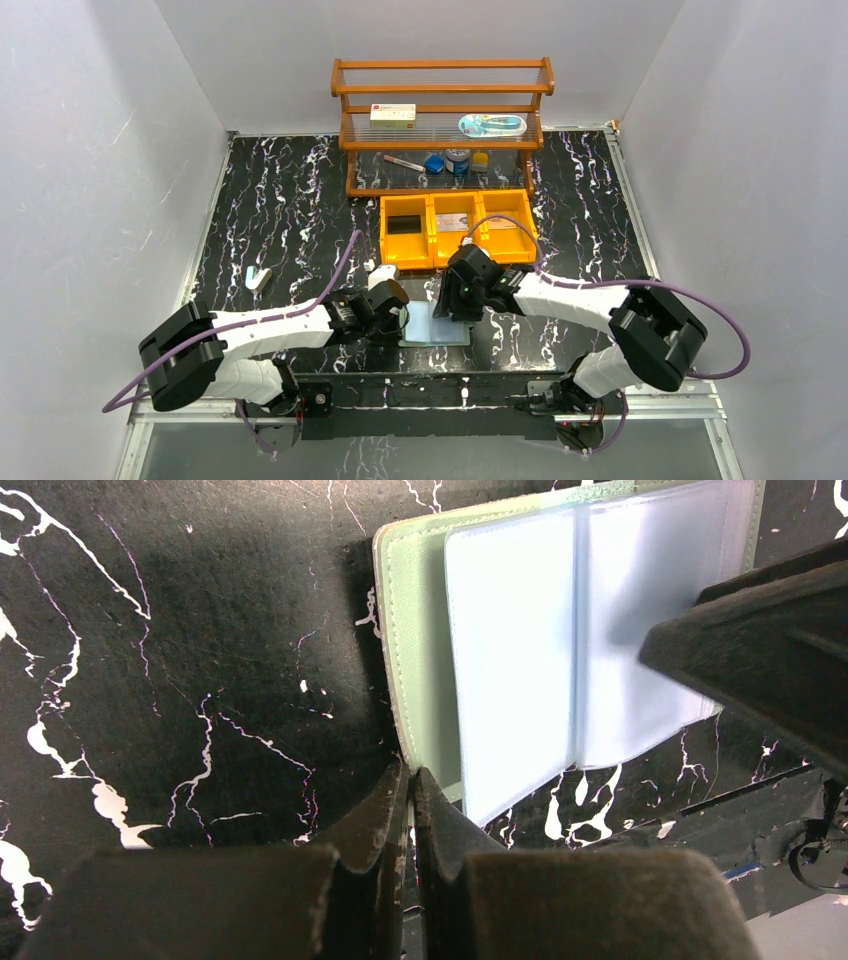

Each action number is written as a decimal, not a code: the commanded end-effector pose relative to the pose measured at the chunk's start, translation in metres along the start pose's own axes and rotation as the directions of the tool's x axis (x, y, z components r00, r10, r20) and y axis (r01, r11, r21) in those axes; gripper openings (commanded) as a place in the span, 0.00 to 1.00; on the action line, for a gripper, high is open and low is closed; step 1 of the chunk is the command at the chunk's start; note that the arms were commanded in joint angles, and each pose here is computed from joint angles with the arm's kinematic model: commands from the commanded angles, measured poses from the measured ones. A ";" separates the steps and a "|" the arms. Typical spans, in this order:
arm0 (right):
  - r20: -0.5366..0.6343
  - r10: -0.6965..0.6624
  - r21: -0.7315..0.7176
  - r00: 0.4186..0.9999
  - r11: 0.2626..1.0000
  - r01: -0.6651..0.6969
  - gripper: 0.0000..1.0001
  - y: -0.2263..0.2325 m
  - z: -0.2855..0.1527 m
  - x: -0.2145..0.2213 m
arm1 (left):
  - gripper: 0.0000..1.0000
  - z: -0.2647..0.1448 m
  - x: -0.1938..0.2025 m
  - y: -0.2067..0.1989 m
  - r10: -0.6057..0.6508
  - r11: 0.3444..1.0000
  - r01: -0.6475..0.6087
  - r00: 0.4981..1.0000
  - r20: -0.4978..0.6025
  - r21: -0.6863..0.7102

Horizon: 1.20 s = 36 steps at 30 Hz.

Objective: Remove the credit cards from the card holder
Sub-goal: Remove the credit card from the card holder.

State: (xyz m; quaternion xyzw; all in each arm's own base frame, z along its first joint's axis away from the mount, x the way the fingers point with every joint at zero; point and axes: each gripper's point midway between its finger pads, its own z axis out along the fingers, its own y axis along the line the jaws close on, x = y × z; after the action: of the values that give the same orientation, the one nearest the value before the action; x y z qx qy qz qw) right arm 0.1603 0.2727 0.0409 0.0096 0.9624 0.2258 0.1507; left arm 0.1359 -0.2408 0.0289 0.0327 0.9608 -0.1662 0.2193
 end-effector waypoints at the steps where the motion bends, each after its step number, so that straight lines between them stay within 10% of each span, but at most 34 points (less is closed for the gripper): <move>1: -0.083 0.001 -0.105 0.997 0.994 -0.010 0.57 0.019 0.015 0.015 | 0.03 -0.004 -0.007 -0.011 0.005 1.000 -0.005 1.000 0.012 0.029; 22: -0.060 -0.033 -0.354 0.998 0.935 0.009 0.57 0.087 0.006 -0.006 | 0.06 -0.005 -0.006 -0.004 -0.010 1.000 0.009 1.000 0.021 0.012; 30: -0.070 -0.057 -0.309 0.996 0.950 0.032 0.57 0.075 0.011 -0.002 | 0.44 -0.016 -0.012 0.005 -0.026 1.000 0.026 0.998 0.063 -0.007; 36: -0.083 -0.076 -0.389 0.994 0.920 0.038 0.58 0.095 0.009 -0.004 | 0.50 -0.020 -0.019 0.009 -0.012 0.999 0.015 0.996 0.085 -0.046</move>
State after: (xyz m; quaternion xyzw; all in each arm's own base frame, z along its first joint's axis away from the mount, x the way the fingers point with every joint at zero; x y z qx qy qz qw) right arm 0.1563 0.3376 0.0530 -0.0338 0.9282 0.3564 0.1011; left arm 0.1396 -0.2344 0.0441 0.0197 0.9549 -0.1713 0.2416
